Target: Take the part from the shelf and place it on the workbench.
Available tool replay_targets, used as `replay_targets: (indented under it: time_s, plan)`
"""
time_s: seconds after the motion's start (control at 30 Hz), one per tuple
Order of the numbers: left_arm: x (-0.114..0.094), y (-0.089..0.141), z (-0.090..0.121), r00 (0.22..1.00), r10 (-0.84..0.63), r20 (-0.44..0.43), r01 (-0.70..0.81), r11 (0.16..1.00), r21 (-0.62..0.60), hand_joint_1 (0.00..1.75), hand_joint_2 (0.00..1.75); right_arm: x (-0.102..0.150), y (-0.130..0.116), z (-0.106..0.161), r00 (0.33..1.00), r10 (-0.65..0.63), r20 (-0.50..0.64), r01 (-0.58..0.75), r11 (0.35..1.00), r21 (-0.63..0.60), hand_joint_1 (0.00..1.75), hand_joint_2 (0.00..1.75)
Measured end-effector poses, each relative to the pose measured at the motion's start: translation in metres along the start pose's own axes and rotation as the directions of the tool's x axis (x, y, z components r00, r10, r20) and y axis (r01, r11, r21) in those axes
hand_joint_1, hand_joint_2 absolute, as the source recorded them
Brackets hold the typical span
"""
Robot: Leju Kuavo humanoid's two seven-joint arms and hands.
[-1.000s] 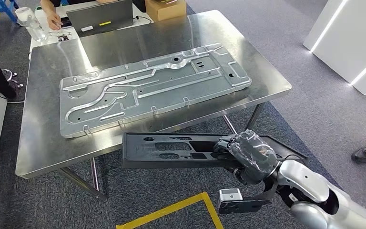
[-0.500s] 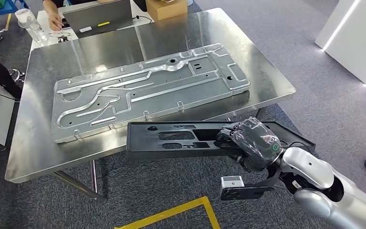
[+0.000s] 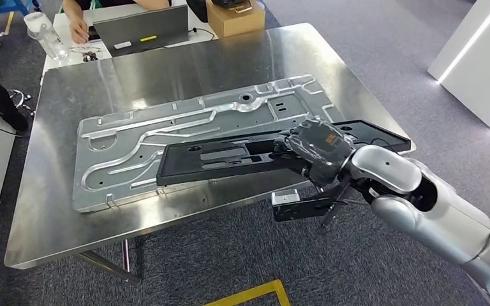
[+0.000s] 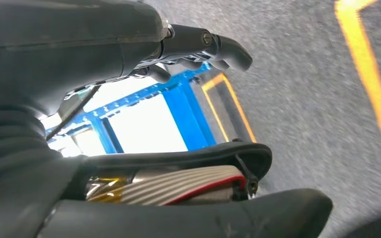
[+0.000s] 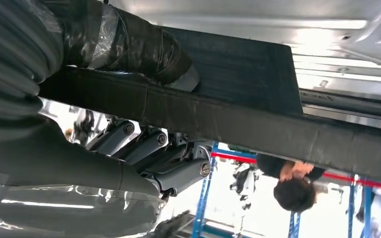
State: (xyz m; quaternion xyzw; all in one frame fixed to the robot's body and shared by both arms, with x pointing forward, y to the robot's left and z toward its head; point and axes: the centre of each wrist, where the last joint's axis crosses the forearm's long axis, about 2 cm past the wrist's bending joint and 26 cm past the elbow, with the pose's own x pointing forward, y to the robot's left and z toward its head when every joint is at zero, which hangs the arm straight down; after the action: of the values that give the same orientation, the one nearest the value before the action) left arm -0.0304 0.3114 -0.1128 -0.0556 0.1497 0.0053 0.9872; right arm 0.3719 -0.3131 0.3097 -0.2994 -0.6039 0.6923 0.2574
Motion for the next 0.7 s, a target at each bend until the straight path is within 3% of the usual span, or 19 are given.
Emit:
replay_targets:
  time_s: [0.17, 0.43, 0.7]
  plan:
    - [0.002, -0.007, 0.000, 1.000, 0.004, 0.011, -0.004, 1.000, -0.006, 0.00, 1.75, -0.001, -0.033, -0.044, 0.999, 0.041, 0.005, -0.041, 0.999, 0.004, 1.75, 1.75]
    - [0.008, -0.007, 0.001, 0.999, 0.020, 0.030, -0.020, 1.000, 0.000, 0.00, 1.75, 0.026, -0.067, -0.105, 0.995, 0.095, 0.032, -0.096, 0.995, 0.014, 1.75, 1.75]
    - [0.001, -0.010, -0.001, 0.999, 0.029, 0.027, -0.029, 1.000, 0.002, 0.00, 1.75, 0.060, -0.047, -0.141, 0.992, 0.086, 0.087, -0.093, 0.992, 0.086, 1.75, 1.75]
